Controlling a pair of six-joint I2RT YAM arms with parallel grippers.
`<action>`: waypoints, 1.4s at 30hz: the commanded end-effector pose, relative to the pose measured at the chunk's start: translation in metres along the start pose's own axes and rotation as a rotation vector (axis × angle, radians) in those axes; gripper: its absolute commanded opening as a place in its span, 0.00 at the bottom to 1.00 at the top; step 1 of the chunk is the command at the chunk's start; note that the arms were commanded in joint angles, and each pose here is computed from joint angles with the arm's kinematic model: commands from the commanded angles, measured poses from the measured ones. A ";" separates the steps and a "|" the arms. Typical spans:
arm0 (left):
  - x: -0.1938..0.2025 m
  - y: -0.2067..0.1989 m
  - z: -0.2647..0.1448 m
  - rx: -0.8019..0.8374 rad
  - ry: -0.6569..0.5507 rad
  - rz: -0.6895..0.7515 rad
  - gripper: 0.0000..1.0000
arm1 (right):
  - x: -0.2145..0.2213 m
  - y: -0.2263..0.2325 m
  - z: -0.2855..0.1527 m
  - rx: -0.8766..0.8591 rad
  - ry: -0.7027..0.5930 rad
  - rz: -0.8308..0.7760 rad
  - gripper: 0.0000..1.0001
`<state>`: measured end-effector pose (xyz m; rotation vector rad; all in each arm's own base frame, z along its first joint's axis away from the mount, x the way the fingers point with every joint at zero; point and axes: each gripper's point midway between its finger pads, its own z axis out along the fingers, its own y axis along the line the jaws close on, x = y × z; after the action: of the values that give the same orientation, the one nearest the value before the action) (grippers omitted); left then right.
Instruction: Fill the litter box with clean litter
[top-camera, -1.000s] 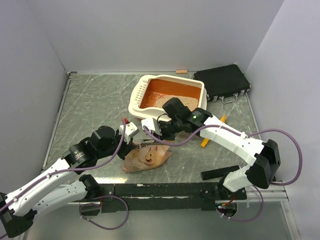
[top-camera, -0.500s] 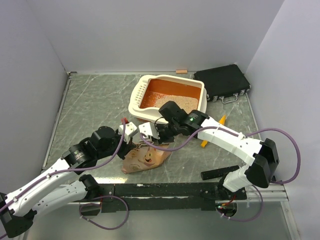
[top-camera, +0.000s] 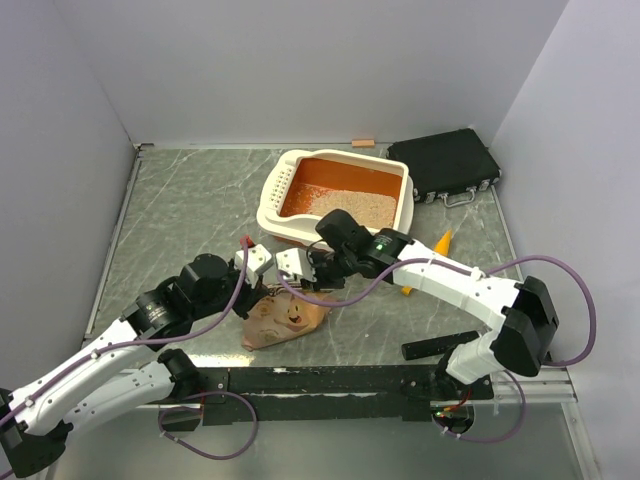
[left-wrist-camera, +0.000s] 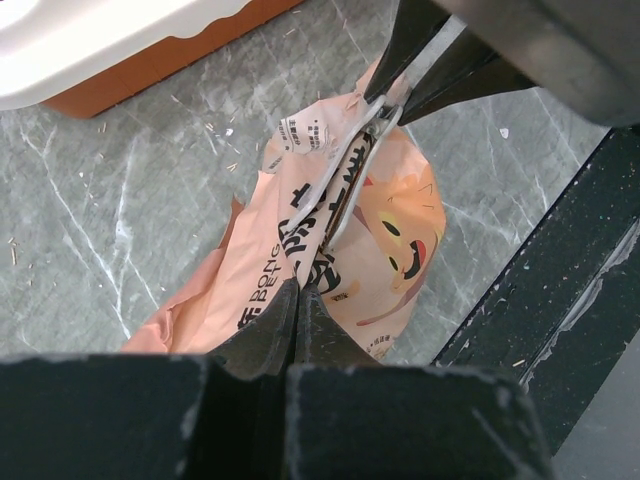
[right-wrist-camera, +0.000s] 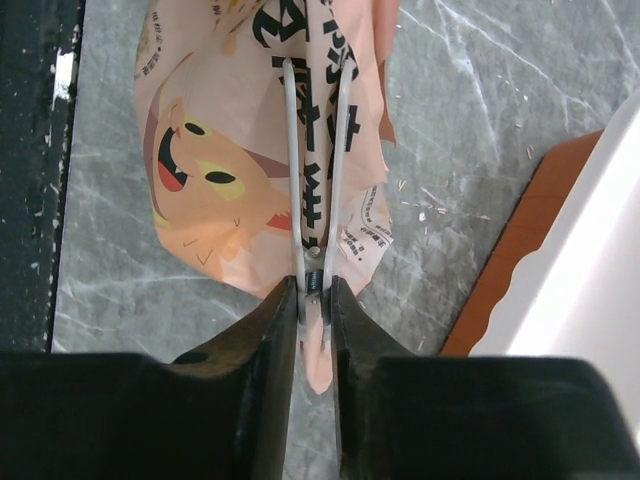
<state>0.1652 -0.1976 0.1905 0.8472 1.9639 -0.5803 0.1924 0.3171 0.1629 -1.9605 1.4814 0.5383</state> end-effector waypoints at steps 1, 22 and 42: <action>-0.046 -0.001 -0.009 0.001 -0.180 0.000 0.01 | 0.004 0.003 0.000 0.021 0.006 0.010 0.27; -0.047 -0.001 -0.008 -0.002 -0.182 -0.007 0.01 | -0.037 -0.038 -0.068 0.400 -0.197 0.061 1.00; -0.124 0.003 -0.037 -0.051 -0.345 -0.070 0.54 | -0.009 -0.064 -0.168 0.868 -0.337 0.942 1.00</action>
<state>0.1822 -0.2109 0.2786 0.7183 1.7627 -0.6470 0.2398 0.2469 0.2761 -0.7746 1.9039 0.4329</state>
